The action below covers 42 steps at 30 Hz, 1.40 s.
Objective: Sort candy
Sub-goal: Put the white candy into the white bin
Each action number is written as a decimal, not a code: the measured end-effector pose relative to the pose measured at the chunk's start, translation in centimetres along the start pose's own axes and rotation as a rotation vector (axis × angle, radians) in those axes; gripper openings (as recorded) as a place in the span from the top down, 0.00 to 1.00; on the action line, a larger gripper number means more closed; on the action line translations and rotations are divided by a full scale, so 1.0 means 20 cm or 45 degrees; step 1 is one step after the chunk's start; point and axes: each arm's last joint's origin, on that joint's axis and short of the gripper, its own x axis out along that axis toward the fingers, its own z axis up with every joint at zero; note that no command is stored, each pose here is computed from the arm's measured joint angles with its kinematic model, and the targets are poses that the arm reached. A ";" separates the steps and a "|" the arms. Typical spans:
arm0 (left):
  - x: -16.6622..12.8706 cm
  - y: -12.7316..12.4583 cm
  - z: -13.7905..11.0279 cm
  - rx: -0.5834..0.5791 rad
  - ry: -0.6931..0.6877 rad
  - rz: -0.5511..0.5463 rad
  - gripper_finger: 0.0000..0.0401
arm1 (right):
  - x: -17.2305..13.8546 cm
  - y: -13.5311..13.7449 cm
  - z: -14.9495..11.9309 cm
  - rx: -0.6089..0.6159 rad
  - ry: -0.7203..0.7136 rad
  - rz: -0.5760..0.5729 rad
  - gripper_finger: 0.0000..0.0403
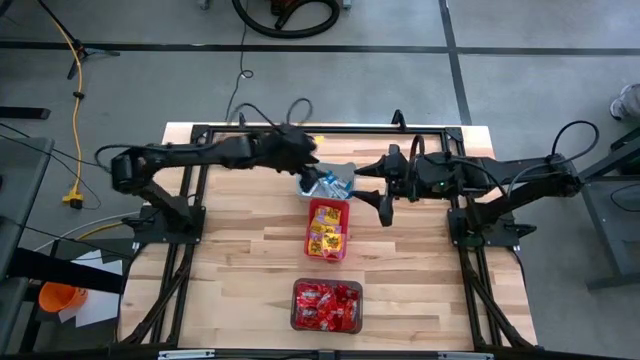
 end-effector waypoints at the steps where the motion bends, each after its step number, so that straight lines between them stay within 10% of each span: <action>1: -0.06 -0.02 0.02 0.006 -0.039 -0.054 0.37 | 0.00 -0.01 -0.01 -0.007 0.014 -0.039 0.36; 11: -0.59 -0.32 -0.03 0.211 -0.748 -0.475 0.37 | 0.02 -0.12 -0.02 0.010 0.094 -0.133 0.36; 18: -0.57 -0.33 -0.29 0.112 -0.943 -0.385 0.37 | 0.03 -0.14 -0.02 -0.045 0.132 0.047 0.36; 26: -0.56 -0.30 -0.30 0.113 -0.977 -0.402 0.37 | 0.03 -0.14 -0.01 0.012 0.112 0.031 0.36; 34: -0.55 -0.30 -0.30 0.136 -0.954 -0.473 0.37 | 0.00 -0.35 -0.13 0.385 0.268 -0.723 0.36; 42: -0.55 -0.31 -0.31 0.200 -0.913 -0.586 0.37 | -0.15 -0.78 -0.37 0.923 1.075 -1.213 0.36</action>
